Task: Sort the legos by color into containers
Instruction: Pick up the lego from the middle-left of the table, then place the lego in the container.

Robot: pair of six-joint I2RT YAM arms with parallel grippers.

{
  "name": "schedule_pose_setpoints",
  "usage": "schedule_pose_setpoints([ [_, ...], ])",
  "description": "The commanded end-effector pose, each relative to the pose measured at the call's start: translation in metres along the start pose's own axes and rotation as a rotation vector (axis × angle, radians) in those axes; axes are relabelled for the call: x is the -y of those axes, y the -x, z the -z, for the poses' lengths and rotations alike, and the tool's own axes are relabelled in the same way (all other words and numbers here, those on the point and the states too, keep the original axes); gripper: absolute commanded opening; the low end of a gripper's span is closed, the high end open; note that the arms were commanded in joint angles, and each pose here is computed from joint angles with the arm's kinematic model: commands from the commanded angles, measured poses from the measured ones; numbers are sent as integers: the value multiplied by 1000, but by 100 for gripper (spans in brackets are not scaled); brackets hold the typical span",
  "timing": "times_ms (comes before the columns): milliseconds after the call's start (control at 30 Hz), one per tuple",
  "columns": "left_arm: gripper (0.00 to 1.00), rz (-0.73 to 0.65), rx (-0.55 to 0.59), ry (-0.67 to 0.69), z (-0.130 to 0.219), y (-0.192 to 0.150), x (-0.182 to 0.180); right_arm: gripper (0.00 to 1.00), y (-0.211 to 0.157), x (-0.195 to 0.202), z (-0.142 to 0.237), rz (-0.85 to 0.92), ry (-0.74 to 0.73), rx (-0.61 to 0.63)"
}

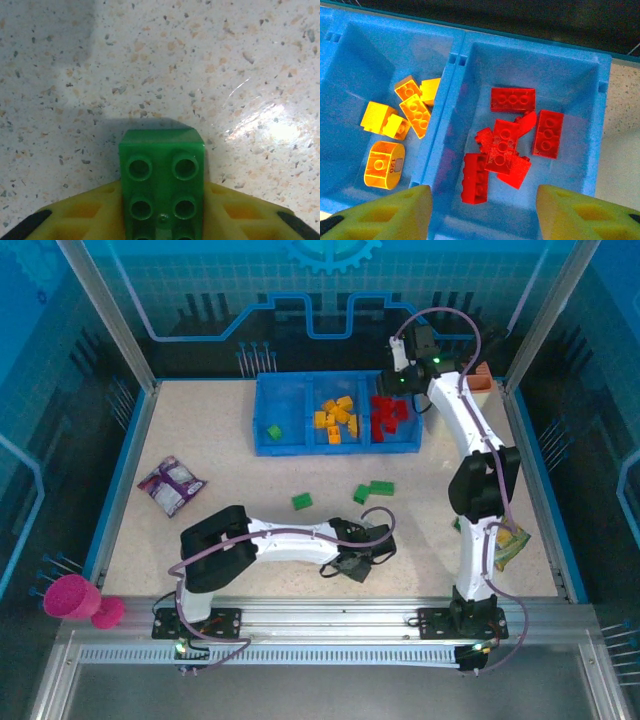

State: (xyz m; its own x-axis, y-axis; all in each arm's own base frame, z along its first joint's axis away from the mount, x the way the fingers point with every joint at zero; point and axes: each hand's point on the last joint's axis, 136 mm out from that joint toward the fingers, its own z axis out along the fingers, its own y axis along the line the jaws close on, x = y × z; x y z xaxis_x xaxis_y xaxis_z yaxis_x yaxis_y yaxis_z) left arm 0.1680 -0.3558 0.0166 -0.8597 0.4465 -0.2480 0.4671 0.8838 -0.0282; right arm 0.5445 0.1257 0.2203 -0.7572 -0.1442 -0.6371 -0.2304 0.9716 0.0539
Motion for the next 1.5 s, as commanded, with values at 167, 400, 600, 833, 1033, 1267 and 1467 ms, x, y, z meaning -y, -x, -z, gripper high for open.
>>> schedule_pose_setpoints([
  [167, 30, 83, 89, 34, 40, 35, -56, 61, -38, 3, 43, 1, -3, -19],
  [400, 30, 151, 403, 188, 135, 144, -182, 64, -105, -5, 63, -48, 34, -46],
  [600, 28, 290, 516, 309, 157, 207, -289, 65, -149, -12, 70, -93, 72, -81],
  [833, 26, 455, 485, 282, 107, 249, -369, 65, -163, -21, 76, -116, 119, -86],
  [1033, 25, 491, 466, 255, 68, 278, -389, 64, -170, -28, 78, -117, 126, -125],
  [1267, 25, 510, 420, 214, 25, 293, -398, 65, -171, -34, 86, -88, 131, -116],
  [1467, 26, 510, 381, 223, 0, 290, -402, 66, -163, -31, 107, -46, 105, -96],
])
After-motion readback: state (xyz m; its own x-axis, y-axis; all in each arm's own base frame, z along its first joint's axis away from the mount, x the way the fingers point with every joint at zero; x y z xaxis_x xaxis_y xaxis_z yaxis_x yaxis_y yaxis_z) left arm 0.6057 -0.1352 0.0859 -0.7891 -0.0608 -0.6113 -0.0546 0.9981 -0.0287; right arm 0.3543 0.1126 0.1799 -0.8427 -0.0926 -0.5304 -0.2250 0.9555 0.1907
